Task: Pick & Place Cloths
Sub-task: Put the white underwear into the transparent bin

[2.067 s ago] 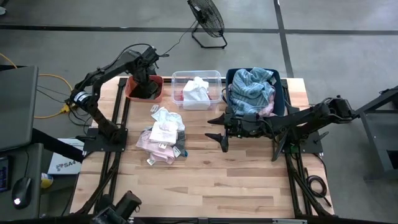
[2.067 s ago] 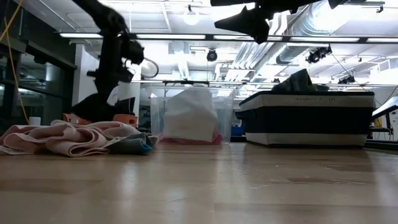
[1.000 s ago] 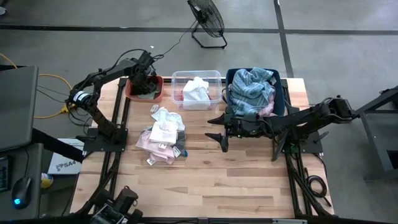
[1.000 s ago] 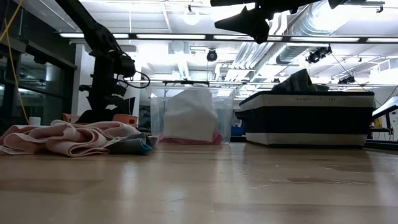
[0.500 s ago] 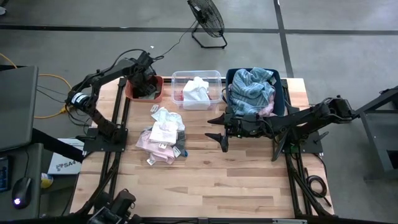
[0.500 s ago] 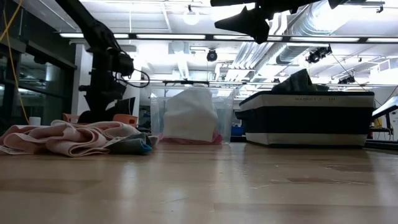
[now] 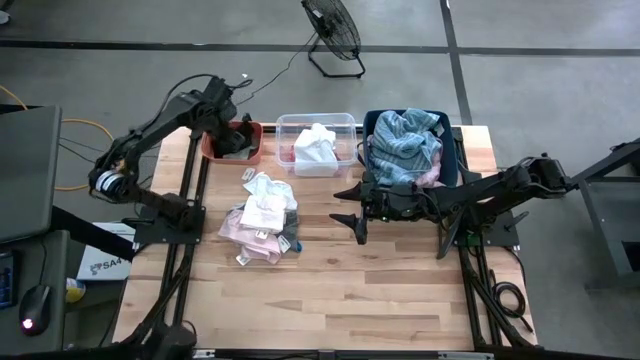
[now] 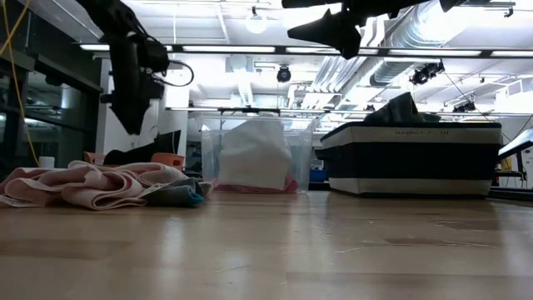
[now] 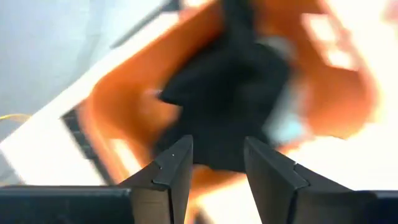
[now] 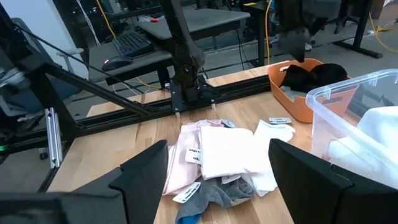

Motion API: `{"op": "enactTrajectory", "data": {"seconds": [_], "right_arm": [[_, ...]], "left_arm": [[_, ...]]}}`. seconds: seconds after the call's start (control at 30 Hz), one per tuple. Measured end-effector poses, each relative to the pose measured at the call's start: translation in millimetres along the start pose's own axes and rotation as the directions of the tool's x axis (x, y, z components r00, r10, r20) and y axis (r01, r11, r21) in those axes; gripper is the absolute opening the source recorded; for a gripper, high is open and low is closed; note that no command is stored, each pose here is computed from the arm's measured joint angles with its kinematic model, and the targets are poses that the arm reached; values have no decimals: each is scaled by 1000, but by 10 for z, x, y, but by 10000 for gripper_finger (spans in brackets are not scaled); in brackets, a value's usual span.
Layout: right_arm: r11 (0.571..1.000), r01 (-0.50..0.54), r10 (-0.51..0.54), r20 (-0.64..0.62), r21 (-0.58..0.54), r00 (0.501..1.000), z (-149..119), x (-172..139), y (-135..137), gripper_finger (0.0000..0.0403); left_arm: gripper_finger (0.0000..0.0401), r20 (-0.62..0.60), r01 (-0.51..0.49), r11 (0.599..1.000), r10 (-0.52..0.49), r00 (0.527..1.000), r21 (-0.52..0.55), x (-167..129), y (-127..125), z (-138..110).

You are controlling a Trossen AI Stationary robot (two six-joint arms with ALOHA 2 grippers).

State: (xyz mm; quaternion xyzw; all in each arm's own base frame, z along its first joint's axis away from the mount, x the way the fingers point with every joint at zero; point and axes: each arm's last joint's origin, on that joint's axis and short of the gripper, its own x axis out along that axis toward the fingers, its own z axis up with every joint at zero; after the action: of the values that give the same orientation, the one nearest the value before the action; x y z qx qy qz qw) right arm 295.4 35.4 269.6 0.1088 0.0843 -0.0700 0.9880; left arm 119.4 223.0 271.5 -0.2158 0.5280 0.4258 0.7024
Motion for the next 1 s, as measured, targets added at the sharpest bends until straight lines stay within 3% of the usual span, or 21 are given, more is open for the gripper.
{"op": "enactTrajectory", "data": {"seconds": [0.13, 0.2, 0.43, 0.8, 1.0], "right_arm": [[1000, 0, 0, 0, 8, 1000, 0, 0, 0, 270], [1000, 0, 0, 0, 8, 1000, 0, 0, 0, 270], [1000, 0, 0, -2, 11, 1000, -2, 0, 0, 270], [1000, 14, -13, -50, 20, 999, -50, -1, -13, 270], [1000, 14, -13, -49, 19, 999, -48, -1, -13, 270]], "left_arm": [[140, 17, 261, 963, -263, 965, 70, -170, -97, -104], [140, 19, 319, 938, -324, 946, 136, -246, -202, -136], [140, -36, 388, 853, -401, 915, 349, -391, -690, -222], [140, -218, 479, 633, -447, 867, 608, -271, -1446, -673], [140, -210, 449, 546, -444, 871, 707, -130, -1702, -902]]}}
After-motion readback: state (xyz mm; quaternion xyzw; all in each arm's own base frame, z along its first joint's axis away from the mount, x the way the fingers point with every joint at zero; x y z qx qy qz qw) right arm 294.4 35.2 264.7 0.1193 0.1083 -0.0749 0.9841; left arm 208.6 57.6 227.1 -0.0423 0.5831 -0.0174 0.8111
